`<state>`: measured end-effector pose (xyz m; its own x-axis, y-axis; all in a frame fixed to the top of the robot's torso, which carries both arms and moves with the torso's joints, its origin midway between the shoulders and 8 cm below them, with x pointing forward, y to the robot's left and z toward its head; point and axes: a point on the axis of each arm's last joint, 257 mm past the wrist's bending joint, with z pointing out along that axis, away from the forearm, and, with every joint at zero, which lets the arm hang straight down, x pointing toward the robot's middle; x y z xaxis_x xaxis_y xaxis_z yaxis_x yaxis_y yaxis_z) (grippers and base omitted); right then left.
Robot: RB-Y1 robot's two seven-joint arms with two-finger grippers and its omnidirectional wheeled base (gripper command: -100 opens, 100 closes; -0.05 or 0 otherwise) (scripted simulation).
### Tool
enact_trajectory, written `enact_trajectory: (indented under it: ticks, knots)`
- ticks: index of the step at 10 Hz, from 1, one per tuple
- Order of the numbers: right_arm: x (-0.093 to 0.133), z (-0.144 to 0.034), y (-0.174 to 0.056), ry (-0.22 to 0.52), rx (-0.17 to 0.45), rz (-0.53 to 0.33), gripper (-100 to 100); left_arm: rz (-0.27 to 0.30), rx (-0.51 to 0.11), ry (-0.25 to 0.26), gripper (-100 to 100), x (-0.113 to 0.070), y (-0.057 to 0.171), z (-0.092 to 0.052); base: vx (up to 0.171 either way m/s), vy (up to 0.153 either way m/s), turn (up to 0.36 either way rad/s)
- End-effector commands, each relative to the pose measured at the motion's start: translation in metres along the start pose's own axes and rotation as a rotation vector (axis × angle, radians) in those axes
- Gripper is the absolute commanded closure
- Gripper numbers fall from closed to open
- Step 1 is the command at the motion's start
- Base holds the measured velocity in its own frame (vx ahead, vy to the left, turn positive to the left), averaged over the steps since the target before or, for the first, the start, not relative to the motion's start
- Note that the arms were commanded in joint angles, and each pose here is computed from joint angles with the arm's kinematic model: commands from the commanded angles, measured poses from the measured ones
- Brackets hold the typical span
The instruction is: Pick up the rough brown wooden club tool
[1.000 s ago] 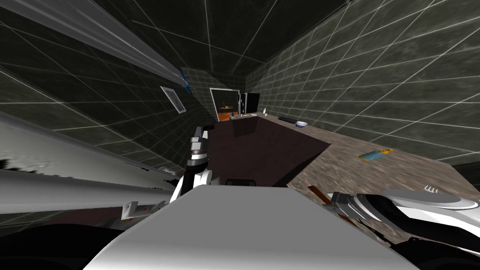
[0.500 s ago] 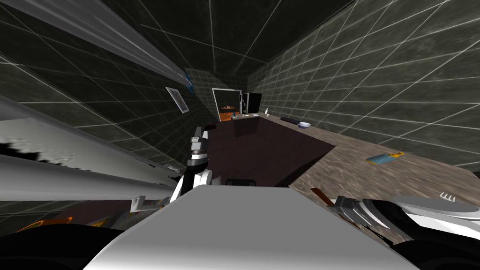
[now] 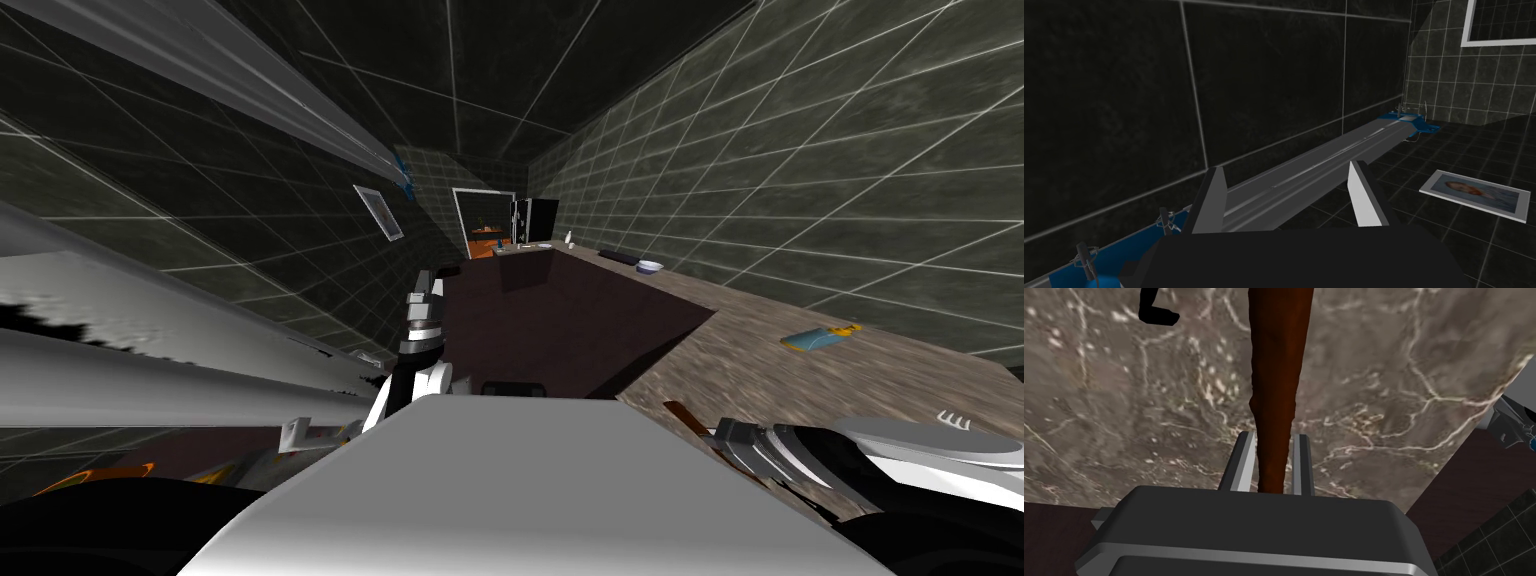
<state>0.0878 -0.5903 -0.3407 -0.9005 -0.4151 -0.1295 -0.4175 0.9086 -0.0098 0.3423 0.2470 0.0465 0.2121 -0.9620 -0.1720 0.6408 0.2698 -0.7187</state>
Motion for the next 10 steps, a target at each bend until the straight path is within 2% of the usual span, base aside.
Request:
enact_trajectory:
  ticks: [1, 2, 4, 5, 6, 9, 10]
  knots:
    - [-0.013, -0.003, 0.001, -0.001, -0.001, -0.021, 100, 0.0, 0.0, 0.0, 0, 0.0, 0.0, 0.0, 0.009, -0.02, -0.161]
    - [-0.012, -0.003, 0.001, 0.001, -0.001, -0.026, 100, 0.0, 0.0, 0.0, 0, 0.0, 0.0, 0.0, 0.013, -0.026, -0.105]
    - [-0.036, -0.007, 0.004, -0.002, -0.007, -0.061, 100, 0.0, 0.0, 0.0, 0, 0.0, 0.0, 0.0, 0.012, -0.034, -0.163]
    - [-0.036, -0.007, 0.004, -0.002, -0.007, -0.061, 100, 0.0, 0.0, 0.0, 0, 0.0, 0.0, 0.0, 0.011, -0.027, -0.098]
    - [-0.05, -0.01, 0.007, -0.001, -0.011, -0.088, 100, 0.0, 0.0, 0.0, 0, 0.0, 0.0, 0.0, 0.022, -0.028, -0.175]
    - [-0.054, -0.011, 0.008, 0.0, -0.013, -0.095, 100, 0.0, 0.0, 0.0, 0, 0.0, 0.0, 0.0, 0.009, -0.02, -0.071]
    - [-0.055, -0.011, 0.008, 0.0, -0.012, -0.095, 0, 0.0, 0.0, 0.0, 0, 0.0, 0.0, 0.0, 0.0, 0.0, 0.0]
